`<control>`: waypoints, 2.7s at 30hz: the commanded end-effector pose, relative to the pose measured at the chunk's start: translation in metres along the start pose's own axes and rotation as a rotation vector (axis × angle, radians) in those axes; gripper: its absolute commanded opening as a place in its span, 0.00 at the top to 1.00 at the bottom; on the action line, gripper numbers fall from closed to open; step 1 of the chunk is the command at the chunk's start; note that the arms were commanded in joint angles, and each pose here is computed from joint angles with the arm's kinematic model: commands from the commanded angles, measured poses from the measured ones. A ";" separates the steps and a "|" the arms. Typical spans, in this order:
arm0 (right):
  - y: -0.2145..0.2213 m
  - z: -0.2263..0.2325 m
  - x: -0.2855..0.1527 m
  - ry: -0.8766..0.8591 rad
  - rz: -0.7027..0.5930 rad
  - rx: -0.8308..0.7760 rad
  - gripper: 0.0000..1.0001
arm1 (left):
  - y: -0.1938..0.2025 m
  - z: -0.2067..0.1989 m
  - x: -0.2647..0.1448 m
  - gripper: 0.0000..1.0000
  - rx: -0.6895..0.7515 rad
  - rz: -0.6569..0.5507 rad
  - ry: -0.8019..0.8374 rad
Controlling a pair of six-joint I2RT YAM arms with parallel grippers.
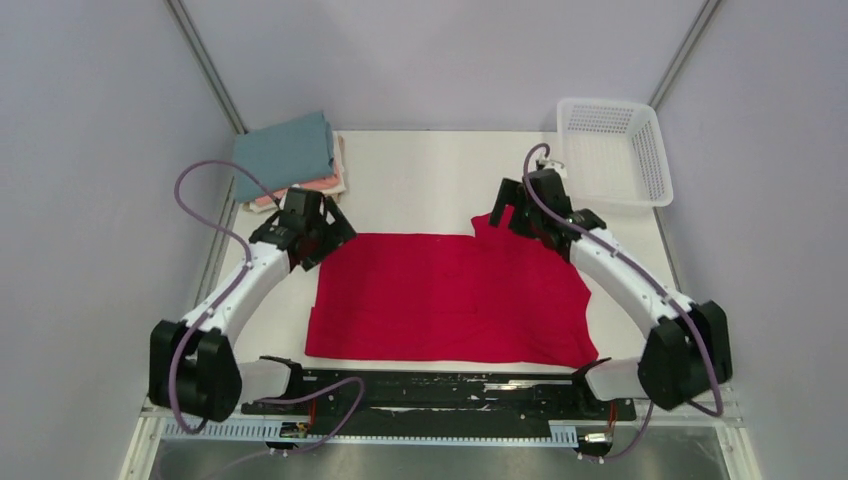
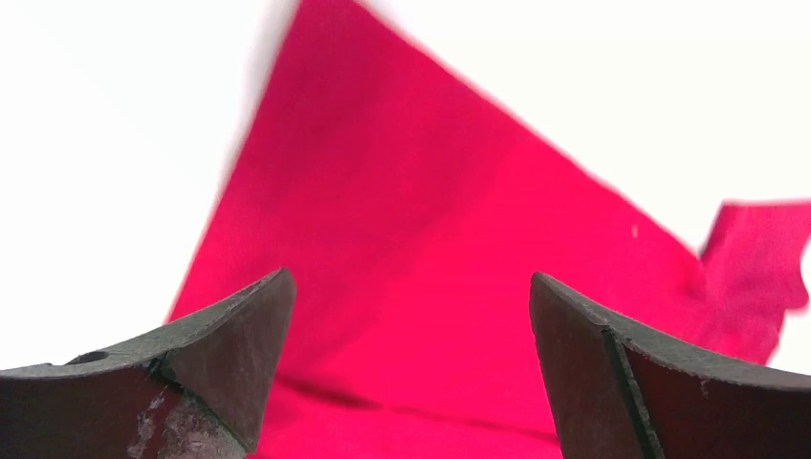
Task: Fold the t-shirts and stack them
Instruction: Grab the side of the flattened tshirt furthest away from the robot with both arms, then fold the other side of the tshirt into a rectangle
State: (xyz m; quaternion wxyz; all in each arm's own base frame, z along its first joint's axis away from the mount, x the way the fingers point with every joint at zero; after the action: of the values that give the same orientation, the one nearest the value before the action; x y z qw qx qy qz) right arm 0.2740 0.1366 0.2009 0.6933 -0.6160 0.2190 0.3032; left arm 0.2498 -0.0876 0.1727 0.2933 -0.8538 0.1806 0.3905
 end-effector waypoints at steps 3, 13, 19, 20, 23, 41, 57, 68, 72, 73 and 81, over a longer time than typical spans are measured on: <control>-0.068 -0.024 0.087 0.095 -0.013 -0.090 0.00 | -0.063 -0.020 0.056 0.00 0.032 -0.067 -0.166; -0.108 -0.054 0.192 0.200 0.017 -0.145 0.02 | -0.081 -0.006 0.135 0.07 0.043 -0.004 -0.409; -0.081 -0.064 0.212 0.241 0.096 -0.157 0.05 | -0.074 0.002 0.145 0.18 0.037 0.033 -0.437; -0.076 -0.066 0.213 0.255 0.107 -0.158 0.05 | -0.072 0.004 0.146 0.19 0.037 0.040 -0.442; -0.065 -0.069 0.212 0.267 0.132 -0.155 0.06 | -0.066 0.007 0.148 0.31 0.042 0.079 -0.450; -0.027 -0.060 0.205 0.187 0.224 -0.118 0.63 | -0.059 -0.004 0.137 1.00 0.095 0.096 -0.307; -0.107 -0.050 0.196 0.186 0.025 -0.165 1.00 | -0.095 -0.040 0.135 1.00 0.126 -0.046 -0.235; -0.058 -0.043 0.117 0.121 0.046 -0.155 1.00 | -0.062 -0.019 0.093 1.00 0.118 -0.052 -0.115; -0.031 -0.042 0.079 0.109 0.058 -0.162 1.00 | -0.053 -0.006 0.079 1.00 0.107 -0.067 -0.118; -0.026 -0.041 0.069 0.105 0.057 -0.165 1.00 | -0.049 0.000 0.078 1.00 0.107 -0.065 -0.126; 0.013 -0.047 0.000 0.111 0.078 -0.187 1.00 | -0.037 0.018 0.055 1.00 0.097 -0.101 -0.081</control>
State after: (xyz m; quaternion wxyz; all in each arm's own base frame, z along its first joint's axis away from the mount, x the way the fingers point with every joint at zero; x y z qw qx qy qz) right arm 0.2974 0.0982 0.1808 0.6126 -0.6865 0.2373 0.3119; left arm 0.2964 -0.0527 0.1238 0.3597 -0.8107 0.1650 0.4315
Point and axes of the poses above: each gripper's point midway between its finger pads, its own x axis out along the fingers, its own z axis along the line the jaws close on, y = z × x, the point moved 7 cm from there along -x, back along the fingers, and after that the axes turned 14 degrees about -x, right-handed, at the moved point
